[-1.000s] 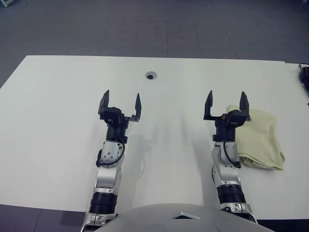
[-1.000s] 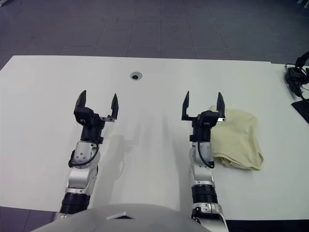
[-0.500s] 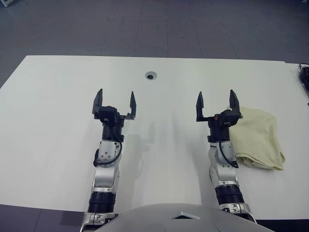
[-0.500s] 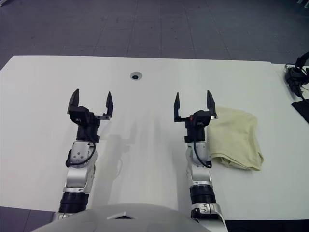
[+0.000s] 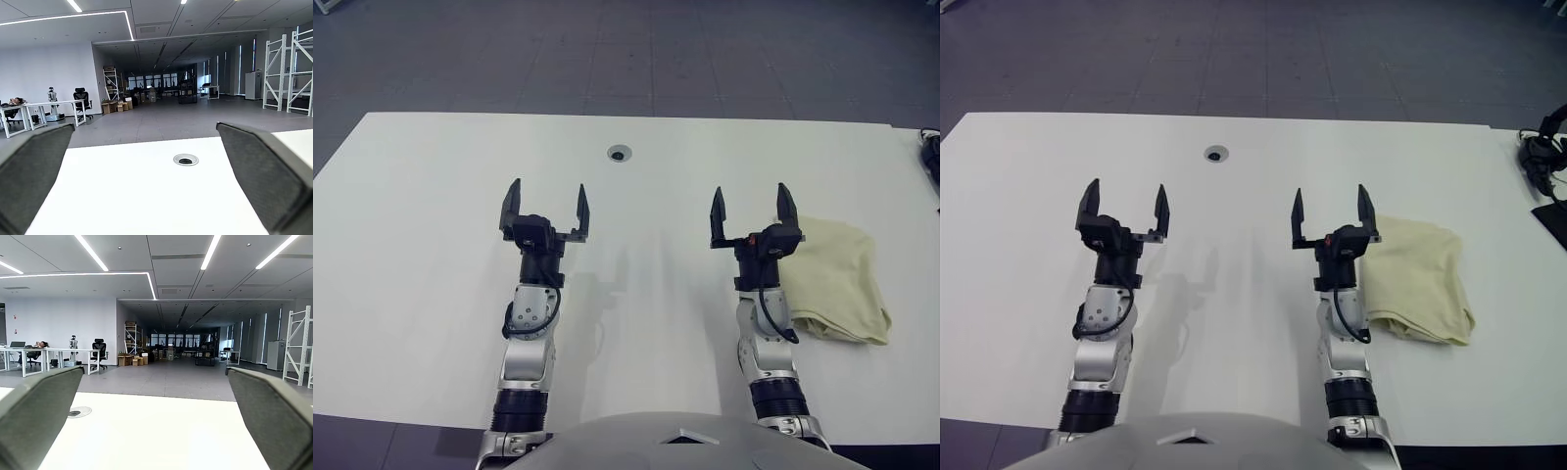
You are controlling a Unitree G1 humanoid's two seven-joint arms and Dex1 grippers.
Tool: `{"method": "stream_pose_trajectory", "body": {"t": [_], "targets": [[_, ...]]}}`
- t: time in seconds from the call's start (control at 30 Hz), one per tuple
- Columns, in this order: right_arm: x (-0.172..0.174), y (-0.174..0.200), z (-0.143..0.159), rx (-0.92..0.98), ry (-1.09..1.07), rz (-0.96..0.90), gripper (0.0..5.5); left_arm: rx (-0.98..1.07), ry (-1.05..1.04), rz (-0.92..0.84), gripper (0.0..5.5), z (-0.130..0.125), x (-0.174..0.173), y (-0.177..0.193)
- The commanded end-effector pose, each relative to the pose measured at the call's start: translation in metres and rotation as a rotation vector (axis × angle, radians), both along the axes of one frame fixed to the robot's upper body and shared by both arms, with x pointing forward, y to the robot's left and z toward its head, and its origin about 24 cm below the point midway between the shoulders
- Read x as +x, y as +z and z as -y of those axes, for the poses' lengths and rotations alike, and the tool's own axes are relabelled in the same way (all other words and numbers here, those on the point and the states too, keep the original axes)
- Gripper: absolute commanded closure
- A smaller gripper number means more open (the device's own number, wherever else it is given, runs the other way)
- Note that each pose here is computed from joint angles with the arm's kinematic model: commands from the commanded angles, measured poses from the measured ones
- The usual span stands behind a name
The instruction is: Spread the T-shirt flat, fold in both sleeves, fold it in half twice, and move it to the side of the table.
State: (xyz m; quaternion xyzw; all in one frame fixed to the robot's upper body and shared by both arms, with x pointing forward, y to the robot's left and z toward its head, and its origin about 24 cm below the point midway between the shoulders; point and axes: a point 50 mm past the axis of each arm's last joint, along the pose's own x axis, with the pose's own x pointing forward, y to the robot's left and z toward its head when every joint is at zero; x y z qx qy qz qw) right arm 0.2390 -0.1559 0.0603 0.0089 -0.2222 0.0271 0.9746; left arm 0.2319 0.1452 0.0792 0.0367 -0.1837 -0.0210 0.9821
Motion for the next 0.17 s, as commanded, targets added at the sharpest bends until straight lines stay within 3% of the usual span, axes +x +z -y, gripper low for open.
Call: {"method": "stream_pose_trajectory", "body": {"t": [0.03,0.17], "targets": [[-0.0029,0.0018,-0.0003,0.010,0.011,0.002,0.12,0.008,0.001,0.006,0.10,0.0003,-0.0019,0.0017],[-0.0026,0.0016,0.0008,0.011,0.001,-0.002,0.12,-0.019,-0.017,0.010,0.10,0.0013,-0.0033,0.0028]]}}
